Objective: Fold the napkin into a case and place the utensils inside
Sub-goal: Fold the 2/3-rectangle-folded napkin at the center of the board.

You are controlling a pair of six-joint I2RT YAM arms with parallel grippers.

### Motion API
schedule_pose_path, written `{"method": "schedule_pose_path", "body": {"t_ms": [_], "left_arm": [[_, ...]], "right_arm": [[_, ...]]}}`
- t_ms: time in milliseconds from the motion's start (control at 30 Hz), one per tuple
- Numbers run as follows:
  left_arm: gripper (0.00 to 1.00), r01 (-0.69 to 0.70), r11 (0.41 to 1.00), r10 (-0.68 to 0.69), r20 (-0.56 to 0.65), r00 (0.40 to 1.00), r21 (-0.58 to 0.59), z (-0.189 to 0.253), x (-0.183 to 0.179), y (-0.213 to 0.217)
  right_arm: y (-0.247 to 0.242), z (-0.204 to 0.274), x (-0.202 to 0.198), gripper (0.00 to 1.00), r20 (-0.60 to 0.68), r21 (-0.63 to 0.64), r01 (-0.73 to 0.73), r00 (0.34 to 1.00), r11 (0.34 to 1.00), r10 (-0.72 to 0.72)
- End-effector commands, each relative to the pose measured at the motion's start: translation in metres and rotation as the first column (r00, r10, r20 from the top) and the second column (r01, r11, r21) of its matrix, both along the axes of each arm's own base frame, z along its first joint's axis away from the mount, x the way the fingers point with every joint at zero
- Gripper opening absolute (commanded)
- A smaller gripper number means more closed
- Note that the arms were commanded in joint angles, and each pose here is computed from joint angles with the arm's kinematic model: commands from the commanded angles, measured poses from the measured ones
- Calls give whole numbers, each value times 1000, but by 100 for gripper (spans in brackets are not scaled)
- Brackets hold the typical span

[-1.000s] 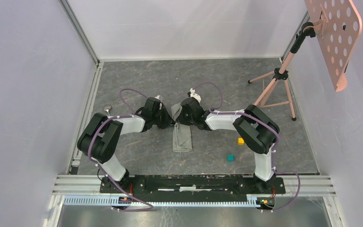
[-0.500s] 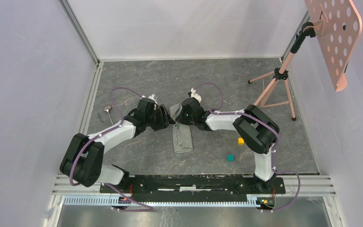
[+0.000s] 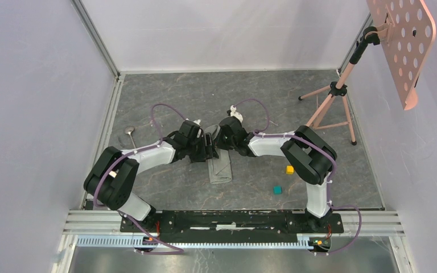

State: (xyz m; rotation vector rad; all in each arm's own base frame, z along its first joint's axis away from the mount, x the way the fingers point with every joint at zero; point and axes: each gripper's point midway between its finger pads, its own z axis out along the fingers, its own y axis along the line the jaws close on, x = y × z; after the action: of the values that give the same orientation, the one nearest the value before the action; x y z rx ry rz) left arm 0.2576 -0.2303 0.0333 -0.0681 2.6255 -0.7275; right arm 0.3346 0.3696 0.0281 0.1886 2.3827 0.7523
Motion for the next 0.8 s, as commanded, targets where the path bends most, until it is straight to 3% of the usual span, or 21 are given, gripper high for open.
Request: {"method": "schedule_pose_path", "body": {"t_ms": [0, 100, 133, 233, 300, 400, 567, 767], "left_arm": [[67, -10, 997, 9, 17, 1000, 78, -11, 12, 3], [48, -38, 993, 40, -13, 999, 111, -23, 10, 10], [43, -45, 993, 47, -20, 999, 112, -25, 8, 11], [29, -53, 996, 55, -26, 998, 70, -27, 4, 8], [25, -57, 998, 58, -37, 998, 21, -29, 0, 2], [21, -79, 994, 74, -70, 995, -73, -34, -8, -9], [18, -163, 965, 142, -111, 984, -207, -33, -20, -18], [15, -230, 944, 210, -106, 972, -236, -28, -29, -24]], "right_arm": [[7, 10, 7, 0, 30, 28, -7, 1000, 1000, 6], [8, 11, 5, 2, 39, 23, -40, 998, 999, 39], [8, 12, 4, 8, 46, 16, -61, 997, 998, 60], [6, 23, -1, 42, 106, -13, -162, 981, 987, 163], [3, 34, -4, 55, 145, -31, -230, 962, 973, 232], [1, 57, -10, 64, 200, -50, -351, 914, 935, 354], [-30, 72, -17, 74, 233, -137, -381, 885, 914, 404], [-39, 68, -23, 78, 243, -79, -408, 877, 910, 414]]}}
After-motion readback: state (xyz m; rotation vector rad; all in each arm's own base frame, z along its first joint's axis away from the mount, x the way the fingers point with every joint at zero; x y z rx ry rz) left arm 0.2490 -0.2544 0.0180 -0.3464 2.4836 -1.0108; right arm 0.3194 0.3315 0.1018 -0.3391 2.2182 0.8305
